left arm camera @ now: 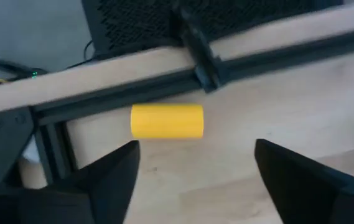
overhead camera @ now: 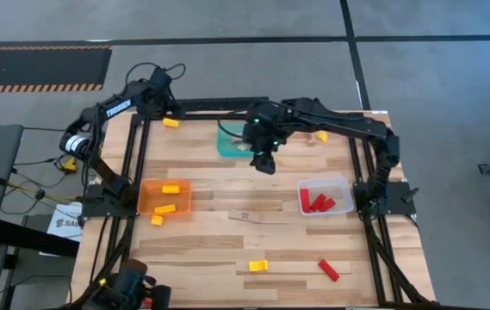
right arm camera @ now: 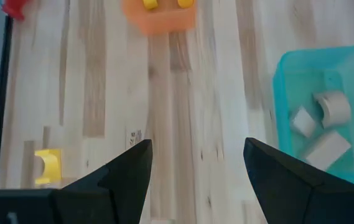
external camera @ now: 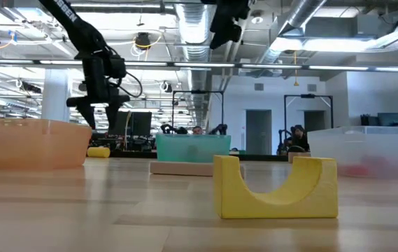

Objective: Sort & place blocks by color
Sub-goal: Put the yellow block into the orange bin

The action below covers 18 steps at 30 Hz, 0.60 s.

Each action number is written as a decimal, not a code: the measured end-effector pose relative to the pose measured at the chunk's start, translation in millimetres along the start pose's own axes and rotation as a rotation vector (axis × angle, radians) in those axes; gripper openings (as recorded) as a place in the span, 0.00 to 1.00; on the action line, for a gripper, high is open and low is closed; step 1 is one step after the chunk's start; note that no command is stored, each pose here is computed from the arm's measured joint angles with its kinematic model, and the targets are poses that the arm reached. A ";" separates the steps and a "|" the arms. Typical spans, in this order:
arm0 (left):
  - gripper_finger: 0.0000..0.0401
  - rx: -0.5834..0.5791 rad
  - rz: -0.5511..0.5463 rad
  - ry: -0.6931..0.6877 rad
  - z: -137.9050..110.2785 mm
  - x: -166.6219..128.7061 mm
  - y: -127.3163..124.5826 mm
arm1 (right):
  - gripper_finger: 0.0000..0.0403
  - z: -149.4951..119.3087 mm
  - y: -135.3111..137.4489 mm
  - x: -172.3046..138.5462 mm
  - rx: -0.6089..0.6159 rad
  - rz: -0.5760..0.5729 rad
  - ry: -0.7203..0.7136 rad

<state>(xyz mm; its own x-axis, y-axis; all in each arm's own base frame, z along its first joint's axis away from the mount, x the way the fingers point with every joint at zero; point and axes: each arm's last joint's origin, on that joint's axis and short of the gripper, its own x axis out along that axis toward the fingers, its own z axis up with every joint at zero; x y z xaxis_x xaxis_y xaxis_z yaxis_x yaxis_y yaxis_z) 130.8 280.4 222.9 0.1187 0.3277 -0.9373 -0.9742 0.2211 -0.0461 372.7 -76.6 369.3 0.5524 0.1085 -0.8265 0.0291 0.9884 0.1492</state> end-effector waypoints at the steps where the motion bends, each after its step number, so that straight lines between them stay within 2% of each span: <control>1: 0.80 -0.011 -0.010 -0.004 1.4 -0.1 2.9 | 0.68 -3.0 -0.3 -1.4 0.000 -0.002 -0.013; 4: 0.88 -0.019 -0.010 0.019 0.2 0.8 12.4 | 0.68 -14.7 -5.1 1.2 0.016 -0.010 -0.024; 7: 0.92 -0.013 0.026 0.018 -1.3 3.3 15.5 | 0.68 -26.7 -12.6 8.3 0.038 -0.021 -0.034; 12: 0.94 -0.011 0.043 -0.023 -0.7 7.0 13.7 | 0.68 -41.6 -24.0 12.2 0.098 -0.035 -0.066; 18: 0.94 -0.027 0.047 -0.001 0.7 23.6 14.8 | 0.68 -42.5 -28.6 14.5 0.109 -0.040 -0.078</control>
<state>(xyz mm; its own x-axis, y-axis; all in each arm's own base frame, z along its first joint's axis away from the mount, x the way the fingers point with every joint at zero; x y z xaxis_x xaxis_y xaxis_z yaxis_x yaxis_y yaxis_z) 119.3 292.1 200.3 0.0731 0.3378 -0.9384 -0.9835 0.1806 -0.0116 344.5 -98.8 330.0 0.6122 0.0567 -0.7887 0.1404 0.9738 0.1790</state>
